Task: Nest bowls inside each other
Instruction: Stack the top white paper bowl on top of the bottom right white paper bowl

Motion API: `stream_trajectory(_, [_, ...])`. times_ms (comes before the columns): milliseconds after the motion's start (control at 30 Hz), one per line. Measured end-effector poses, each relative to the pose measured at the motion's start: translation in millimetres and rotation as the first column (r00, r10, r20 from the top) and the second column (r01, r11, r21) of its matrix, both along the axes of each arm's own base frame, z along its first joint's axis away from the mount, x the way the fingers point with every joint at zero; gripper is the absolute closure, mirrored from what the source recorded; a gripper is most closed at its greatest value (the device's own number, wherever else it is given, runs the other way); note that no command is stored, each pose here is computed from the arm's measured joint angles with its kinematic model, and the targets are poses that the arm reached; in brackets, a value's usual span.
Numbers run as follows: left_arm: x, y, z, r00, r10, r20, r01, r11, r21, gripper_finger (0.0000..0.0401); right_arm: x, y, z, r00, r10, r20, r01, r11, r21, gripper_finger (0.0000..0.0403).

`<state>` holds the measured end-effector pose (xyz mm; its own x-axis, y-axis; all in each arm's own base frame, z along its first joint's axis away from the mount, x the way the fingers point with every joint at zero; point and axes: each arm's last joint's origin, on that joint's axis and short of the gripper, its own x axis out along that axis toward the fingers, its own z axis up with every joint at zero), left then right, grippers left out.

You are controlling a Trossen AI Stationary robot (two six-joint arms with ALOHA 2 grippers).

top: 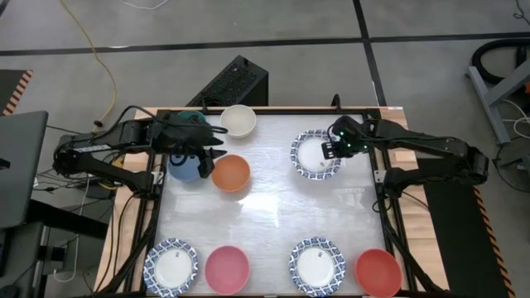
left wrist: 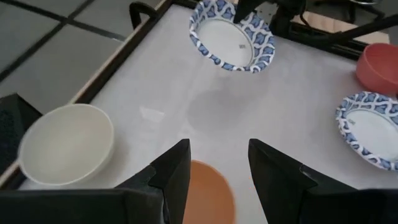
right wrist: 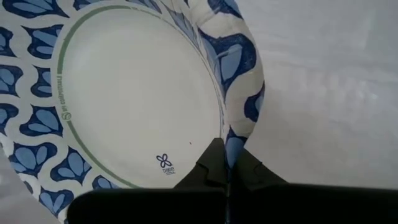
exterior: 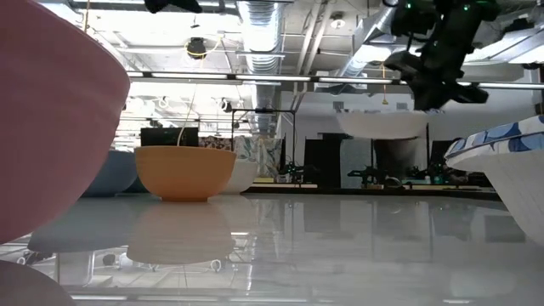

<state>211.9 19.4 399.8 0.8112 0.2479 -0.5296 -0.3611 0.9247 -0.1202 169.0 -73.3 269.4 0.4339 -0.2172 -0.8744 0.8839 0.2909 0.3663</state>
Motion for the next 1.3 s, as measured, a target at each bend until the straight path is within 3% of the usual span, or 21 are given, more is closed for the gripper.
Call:
stream_trajectory(300, [39,6,-19,0.996,-0.086,-0.019,0.084,0.993,-0.088,0.0250,15,22,8,0.991,0.100,0.092,-0.099,0.995,-0.012,0.0393])
stream_trajectory(600, [75,6,-43,0.973,-0.224,-0.048,0.214,0.963,-0.161,0.0250,23,59,9,0.974,0.185,0.129,-0.193,0.980,0.050,0.0392])
stream_trajectory(967, [74,4,-41,0.950,-0.309,-0.042,0.302,0.944,-0.130,0.0250,25,123,4,0.938,0.312,0.151,-0.336,0.927,0.166,0.0392])
stream_trajectory(1300, [56,11,-25,0.962,-0.274,0.013,0.274,0.955,-0.113,0.0250,45,181,2,0.780,0.531,0.331,-0.589,0.802,0.102,0.0391])
